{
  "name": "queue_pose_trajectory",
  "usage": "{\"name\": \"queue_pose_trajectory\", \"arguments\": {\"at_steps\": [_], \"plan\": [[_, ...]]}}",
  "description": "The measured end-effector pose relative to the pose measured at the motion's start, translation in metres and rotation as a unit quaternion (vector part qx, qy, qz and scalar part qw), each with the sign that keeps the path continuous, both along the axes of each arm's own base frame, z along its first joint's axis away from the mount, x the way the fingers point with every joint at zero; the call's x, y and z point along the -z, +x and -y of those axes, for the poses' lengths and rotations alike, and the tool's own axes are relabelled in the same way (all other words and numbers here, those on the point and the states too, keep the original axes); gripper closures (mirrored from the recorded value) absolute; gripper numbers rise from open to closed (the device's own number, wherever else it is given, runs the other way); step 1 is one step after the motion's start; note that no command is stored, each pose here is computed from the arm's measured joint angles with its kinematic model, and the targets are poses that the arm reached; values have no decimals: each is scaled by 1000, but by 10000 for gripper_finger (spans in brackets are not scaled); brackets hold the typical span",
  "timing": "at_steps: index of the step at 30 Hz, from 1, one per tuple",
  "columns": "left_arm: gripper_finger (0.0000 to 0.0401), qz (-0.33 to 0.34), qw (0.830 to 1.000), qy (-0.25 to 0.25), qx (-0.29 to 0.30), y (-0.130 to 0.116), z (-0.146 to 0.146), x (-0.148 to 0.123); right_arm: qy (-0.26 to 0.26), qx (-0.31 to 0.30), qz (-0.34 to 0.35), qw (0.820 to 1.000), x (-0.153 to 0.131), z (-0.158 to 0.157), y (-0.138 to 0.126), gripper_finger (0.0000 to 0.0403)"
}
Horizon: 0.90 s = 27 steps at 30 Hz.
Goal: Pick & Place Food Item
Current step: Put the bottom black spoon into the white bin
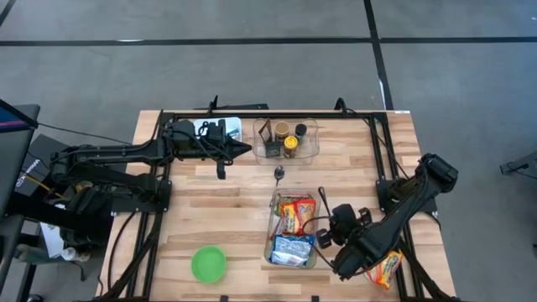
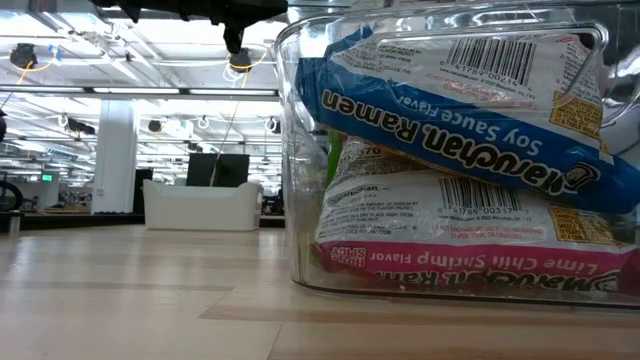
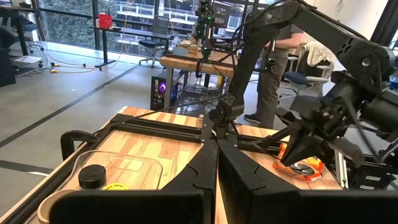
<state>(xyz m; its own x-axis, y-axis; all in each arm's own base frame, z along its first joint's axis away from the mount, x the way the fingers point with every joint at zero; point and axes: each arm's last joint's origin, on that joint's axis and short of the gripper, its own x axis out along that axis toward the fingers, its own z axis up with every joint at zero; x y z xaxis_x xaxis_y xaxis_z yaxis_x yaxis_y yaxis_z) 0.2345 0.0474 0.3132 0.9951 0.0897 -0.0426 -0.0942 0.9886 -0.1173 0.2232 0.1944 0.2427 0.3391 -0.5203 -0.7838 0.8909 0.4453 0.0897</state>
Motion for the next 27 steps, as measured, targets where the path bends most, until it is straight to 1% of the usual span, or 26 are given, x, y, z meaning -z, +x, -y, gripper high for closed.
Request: {"name": "queue_pose_trajectory", "arguments": {"at_steps": [5,9,12,18,27], "plan": [[393,0,1000,0,0,0,0,0,-57,-62,20,996,-6,-1,5,398],[393,0,1000,0,0,0,0,0,-102,-112,37,988,-7,-4,11,398],[393,0,1000,0,0,0,0,0,-128,-139,53,981,-9,-6,17,397],[393,0,1000,1,0,0,0,0,-172,-187,58,966,-11,-3,34,398],[393,0,1000,1,0,0,0,0,-222,-260,39,939,-17,5,65,398]]}}
